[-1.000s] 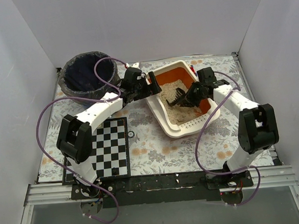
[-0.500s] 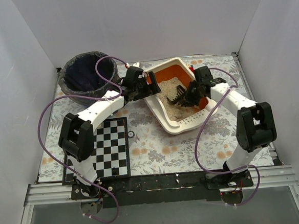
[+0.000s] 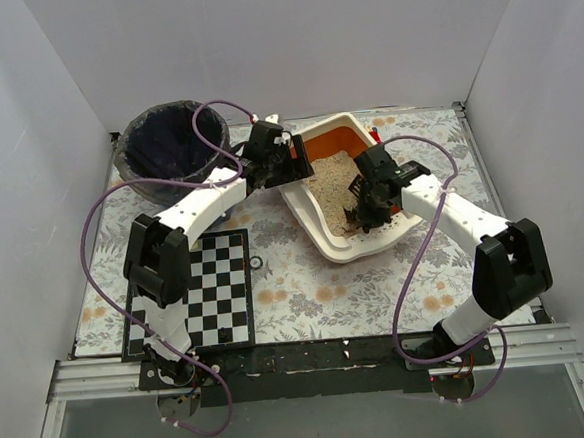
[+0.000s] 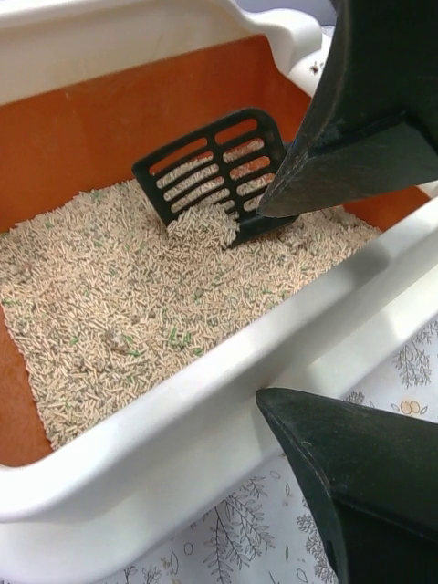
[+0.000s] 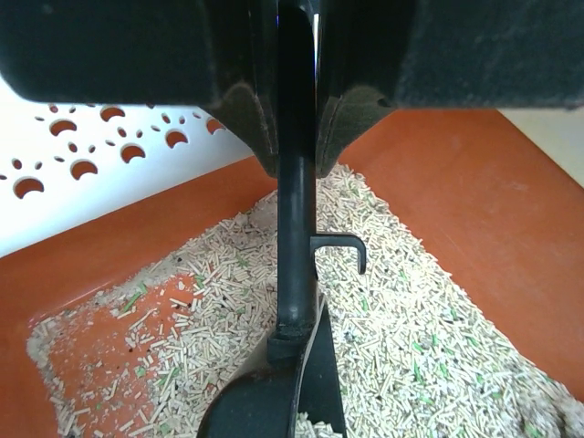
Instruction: Clean the litter box
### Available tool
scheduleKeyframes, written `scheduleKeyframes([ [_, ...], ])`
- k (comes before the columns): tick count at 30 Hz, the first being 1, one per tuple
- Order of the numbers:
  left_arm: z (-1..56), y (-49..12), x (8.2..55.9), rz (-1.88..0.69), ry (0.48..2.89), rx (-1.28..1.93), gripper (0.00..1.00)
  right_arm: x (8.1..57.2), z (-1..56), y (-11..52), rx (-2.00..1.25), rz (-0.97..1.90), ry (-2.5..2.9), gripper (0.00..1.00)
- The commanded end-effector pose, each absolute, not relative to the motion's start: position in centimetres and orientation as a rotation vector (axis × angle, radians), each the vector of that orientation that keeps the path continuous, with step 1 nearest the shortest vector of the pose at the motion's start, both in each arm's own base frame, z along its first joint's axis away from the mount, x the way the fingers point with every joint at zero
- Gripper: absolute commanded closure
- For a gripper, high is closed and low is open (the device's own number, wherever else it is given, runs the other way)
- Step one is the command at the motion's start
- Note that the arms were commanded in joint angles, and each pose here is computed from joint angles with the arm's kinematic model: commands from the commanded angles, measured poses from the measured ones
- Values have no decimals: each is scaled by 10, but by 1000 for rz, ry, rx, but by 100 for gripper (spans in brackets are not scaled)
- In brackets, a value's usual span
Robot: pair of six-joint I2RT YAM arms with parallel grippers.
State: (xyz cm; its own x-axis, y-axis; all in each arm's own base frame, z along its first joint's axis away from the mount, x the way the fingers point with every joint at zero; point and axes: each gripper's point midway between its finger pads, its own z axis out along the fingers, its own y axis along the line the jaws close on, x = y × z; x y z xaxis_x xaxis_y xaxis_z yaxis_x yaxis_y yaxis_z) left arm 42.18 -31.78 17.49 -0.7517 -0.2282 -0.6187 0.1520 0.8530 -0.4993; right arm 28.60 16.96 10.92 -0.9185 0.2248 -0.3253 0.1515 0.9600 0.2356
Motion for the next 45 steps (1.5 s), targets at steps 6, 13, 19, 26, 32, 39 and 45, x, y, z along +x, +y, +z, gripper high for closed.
scheduleKeyframes([
  [6, 147, -303, 403, -574, 2414, 130, 45, 264, 123, 162, -13, 2, 2788, 99],
  [13, 140, -275, 396, -395, 2433, 233, 53, 258, 143, 160, -30, 29, 2759, 99],
  [19, 138, -265, 389, -334, 2447, 345, 53, 250, 158, 173, -156, 148, 2718, 99],
  [26, 157, -284, 402, -423, 2402, 330, 48, 212, 156, 224, -474, 632, 2746, 99],
  [32, 165, -282, 415, -406, 2373, 302, 44, 187, 151, 245, -563, 725, 2806, 99],
  [39, 173, -279, 431, -441, 2353, 245, 38, 160, 173, 296, -826, 927, 2723, 99],
  [45, 182, -283, 418, -513, 2341, 276, 24, 170, 170, 294, -773, 739, 2766, 99],
])
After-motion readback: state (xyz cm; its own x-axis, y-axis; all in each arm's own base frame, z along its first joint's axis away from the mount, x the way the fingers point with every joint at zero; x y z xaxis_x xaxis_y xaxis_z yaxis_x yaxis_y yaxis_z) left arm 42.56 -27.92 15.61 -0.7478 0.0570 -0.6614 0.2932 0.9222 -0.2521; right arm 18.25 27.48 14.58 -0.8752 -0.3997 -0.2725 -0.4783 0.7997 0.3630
